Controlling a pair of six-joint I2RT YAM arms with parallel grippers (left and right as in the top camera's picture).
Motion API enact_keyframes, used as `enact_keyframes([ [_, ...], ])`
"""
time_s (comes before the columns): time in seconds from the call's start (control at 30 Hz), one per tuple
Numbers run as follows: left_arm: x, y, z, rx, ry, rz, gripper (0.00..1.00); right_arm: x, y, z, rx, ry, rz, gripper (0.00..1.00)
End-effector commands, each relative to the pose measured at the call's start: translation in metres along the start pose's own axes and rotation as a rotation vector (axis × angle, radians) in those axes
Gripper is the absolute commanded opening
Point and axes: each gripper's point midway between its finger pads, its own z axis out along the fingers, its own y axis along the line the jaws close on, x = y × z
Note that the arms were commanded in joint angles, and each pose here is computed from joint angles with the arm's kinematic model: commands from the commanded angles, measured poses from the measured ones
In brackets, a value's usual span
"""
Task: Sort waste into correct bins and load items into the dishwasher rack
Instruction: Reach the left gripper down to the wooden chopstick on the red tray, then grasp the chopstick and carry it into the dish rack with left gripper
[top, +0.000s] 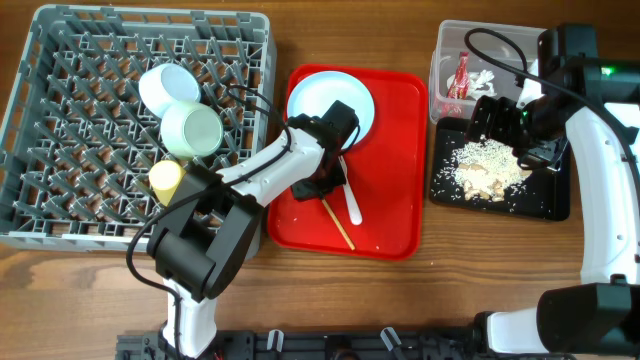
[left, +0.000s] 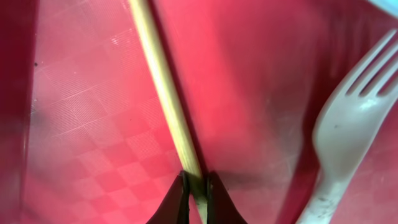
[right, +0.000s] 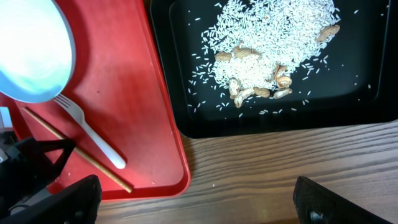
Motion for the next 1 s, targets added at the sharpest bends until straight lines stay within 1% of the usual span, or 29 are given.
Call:
enact_keyframes([
  [0.0,0.008,0.005,0.012,-0.025,0.026,0.015,0.04,-0.003,0.000,-0.008,0.003,-0.028,-0.001,1.00],
  [0.33,0.003,0.002,0.007,-0.010,0.013,0.016,0.04,-0.003,0.000,-0.008,0.003,-0.028,-0.002,1.00],
  [0.5,-0.005,-0.008,-0.011,0.033,-0.028,0.020,0.04,-0.003,0.000,-0.008,0.003,-0.028,-0.001,1.00],
  [0.67,-0.017,-0.017,-0.044,0.091,-0.106,0.023,0.04,-0.003,0.000,-0.008,0.003,-0.028,-0.002,1.00],
  [0.87,-0.030,-0.017,-0.099,0.192,-0.209,0.003,0.04,-0.003,0.000,-0.008,0.003,-0.028,-0.002,0.99],
  [0.97,-0.041,-0.008,-0.130,0.222,-0.294,0.063,0.04,-0.003,0.000,-0.008,0.003,-0.028,-0.002,1.00],
])
